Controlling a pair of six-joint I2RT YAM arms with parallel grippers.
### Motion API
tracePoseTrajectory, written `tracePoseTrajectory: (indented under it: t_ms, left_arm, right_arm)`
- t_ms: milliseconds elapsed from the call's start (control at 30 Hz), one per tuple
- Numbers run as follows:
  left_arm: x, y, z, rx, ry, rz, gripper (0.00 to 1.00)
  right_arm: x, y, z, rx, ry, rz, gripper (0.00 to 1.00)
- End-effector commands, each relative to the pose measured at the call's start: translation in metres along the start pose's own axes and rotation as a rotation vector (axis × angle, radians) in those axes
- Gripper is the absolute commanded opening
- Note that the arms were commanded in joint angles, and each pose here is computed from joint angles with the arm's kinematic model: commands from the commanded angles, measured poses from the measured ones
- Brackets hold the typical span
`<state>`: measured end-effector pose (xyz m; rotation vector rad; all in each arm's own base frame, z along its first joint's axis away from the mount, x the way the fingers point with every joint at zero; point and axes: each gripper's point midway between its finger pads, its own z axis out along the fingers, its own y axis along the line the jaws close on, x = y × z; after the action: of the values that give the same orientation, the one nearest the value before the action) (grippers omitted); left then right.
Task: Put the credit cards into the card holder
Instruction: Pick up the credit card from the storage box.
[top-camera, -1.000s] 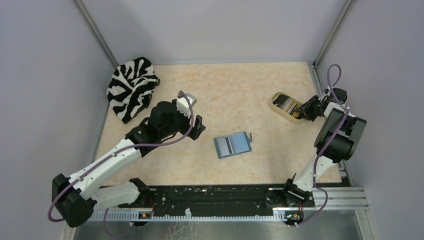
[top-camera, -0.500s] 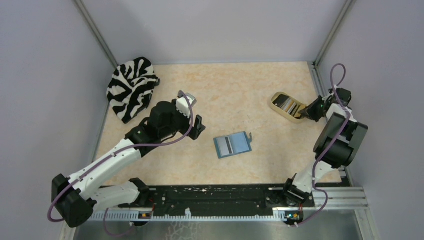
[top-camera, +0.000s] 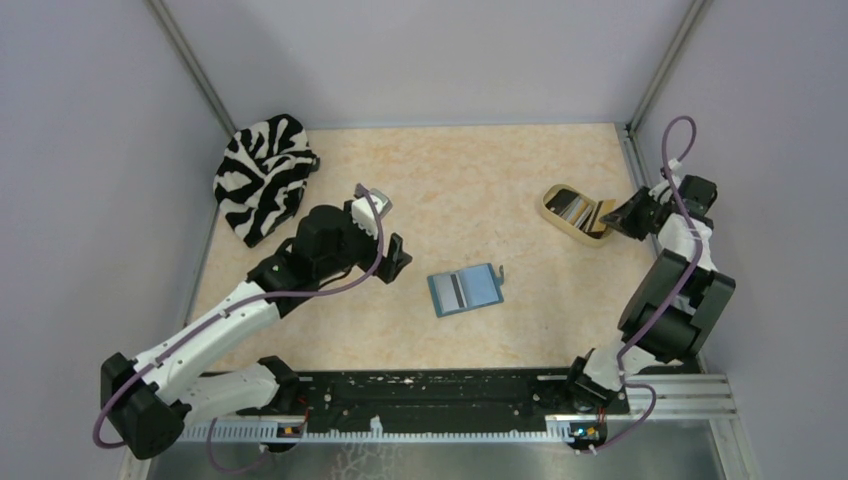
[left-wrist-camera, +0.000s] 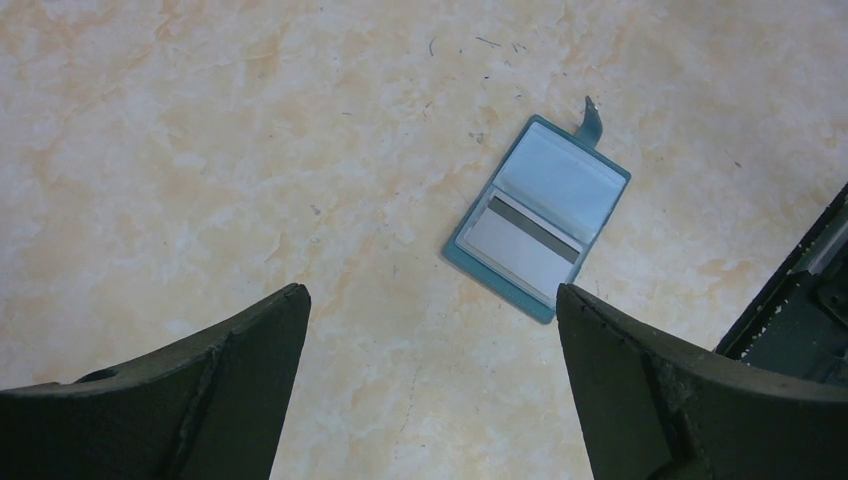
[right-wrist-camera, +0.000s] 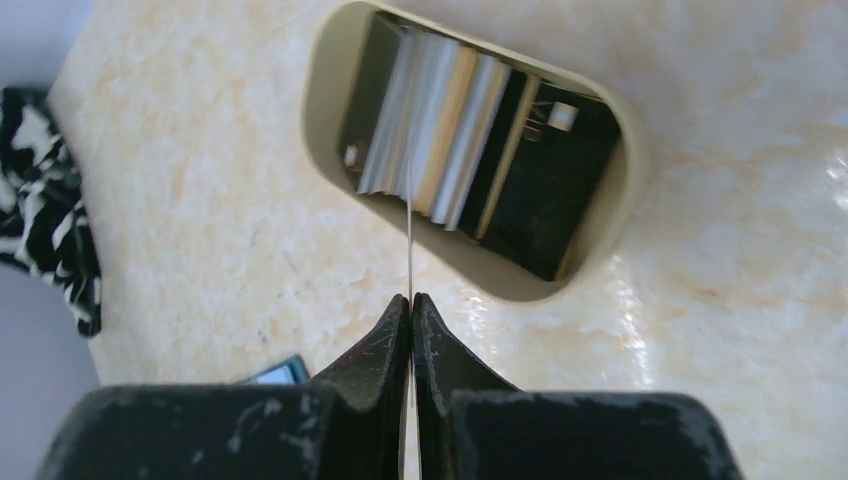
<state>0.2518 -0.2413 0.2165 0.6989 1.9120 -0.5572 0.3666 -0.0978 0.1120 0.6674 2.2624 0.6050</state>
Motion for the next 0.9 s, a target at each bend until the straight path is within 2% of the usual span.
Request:
tracePoseTrajectory:
  t_ms: [0,233,367,533,700,867]
  left_arm:
    - [-0.013,-0.016,-0.007,0.089,-0.077,-0.003,0.99]
    - [-0.025,-0.049,-0.011,0.271,-0.202,-0.093,0.99]
    - [-0.033,-0.076,-0.018,0.44,-0.335,-0.242,0.99]
    - [-0.032,-0.089,-0.029,0.572,-0.462,-0.441,0.98]
    - [-0.036,-0.099,-0.031,0.673,-0.514,-0.469,0.95]
    - [-0.051,-0.106,-0.035,0.72,-0.632,-0.435,0.94]
  right_arm:
    - [-0.005,0.064,-0.031,-0.314,-0.04,-0.222,0.0]
    - [0.042,0.156,-0.058,-0.777,0.055,-0.462,0.0]
    - [0.071,0.195,-0.072,-0.95,0.121,-0.545,0.0]
    - [0.112,0.227,-0.091,-1.12,0.206,-0.626,0.0]
    - [0.146,0.246,-0.112,-1.257,0.27,-0.691,0.0]
    - [0.165,0.255,-0.12,-1.329,0.319,-0.716,0.0]
